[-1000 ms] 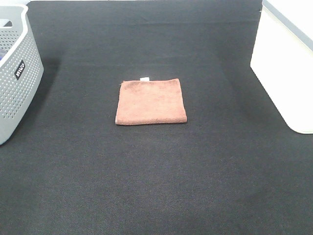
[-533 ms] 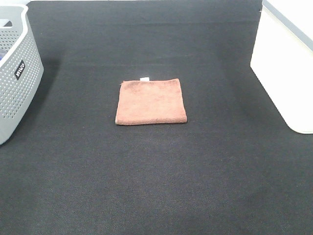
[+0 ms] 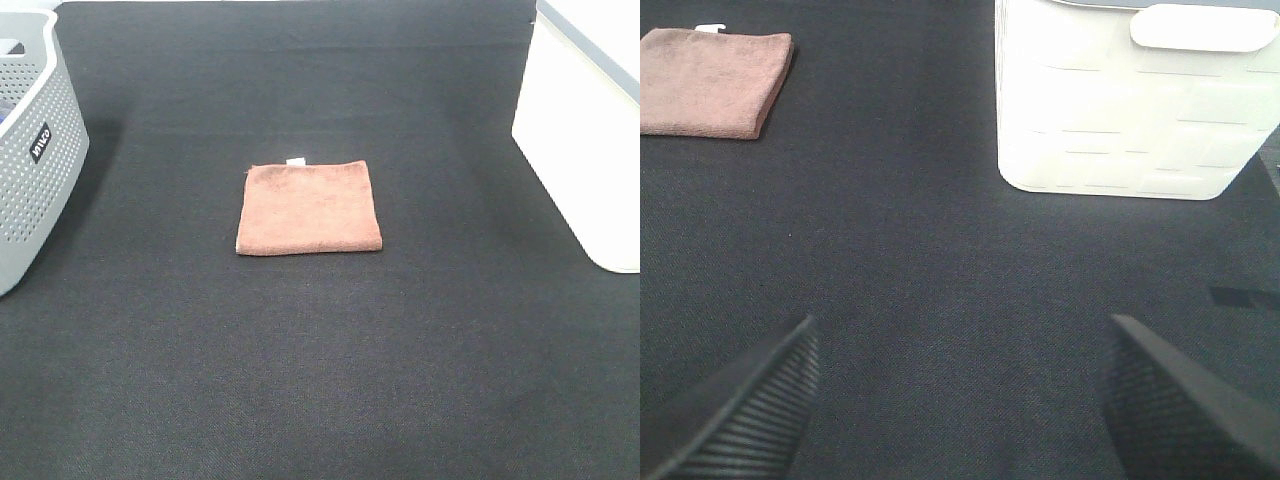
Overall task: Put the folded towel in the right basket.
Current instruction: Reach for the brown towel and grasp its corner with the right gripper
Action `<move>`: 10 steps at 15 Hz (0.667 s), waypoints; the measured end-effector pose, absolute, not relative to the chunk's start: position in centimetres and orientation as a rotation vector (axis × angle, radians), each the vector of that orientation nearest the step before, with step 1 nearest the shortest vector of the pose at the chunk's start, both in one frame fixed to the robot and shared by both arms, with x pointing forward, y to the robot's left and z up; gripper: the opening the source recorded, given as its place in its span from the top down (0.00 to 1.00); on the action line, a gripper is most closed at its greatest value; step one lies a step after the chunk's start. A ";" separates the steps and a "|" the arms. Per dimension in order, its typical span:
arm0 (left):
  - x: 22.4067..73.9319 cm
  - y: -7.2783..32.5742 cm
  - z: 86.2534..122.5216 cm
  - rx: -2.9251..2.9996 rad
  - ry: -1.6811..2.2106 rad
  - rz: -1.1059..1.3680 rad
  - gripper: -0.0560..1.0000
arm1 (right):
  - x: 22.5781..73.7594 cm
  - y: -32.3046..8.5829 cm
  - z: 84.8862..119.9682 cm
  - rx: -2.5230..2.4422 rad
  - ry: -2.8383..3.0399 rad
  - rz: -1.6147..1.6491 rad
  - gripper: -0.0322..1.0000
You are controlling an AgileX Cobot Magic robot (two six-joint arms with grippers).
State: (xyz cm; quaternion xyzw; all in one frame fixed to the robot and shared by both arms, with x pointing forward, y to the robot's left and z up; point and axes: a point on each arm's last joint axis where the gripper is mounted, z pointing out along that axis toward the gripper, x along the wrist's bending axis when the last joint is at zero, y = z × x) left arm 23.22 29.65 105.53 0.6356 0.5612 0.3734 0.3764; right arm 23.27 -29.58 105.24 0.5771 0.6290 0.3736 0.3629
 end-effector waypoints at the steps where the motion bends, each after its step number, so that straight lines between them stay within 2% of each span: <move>1: 23.2 29.7 105.5 1.626 1.436 0.955 0.12 | 23.3 -29.6 105.2 1.486 1.619 0.962 0.26; 10: 23.2 29.7 105.5 1.626 1.436 0.955 0.12 | 23.3 -29.6 105.2 1.486 1.619 0.962 0.26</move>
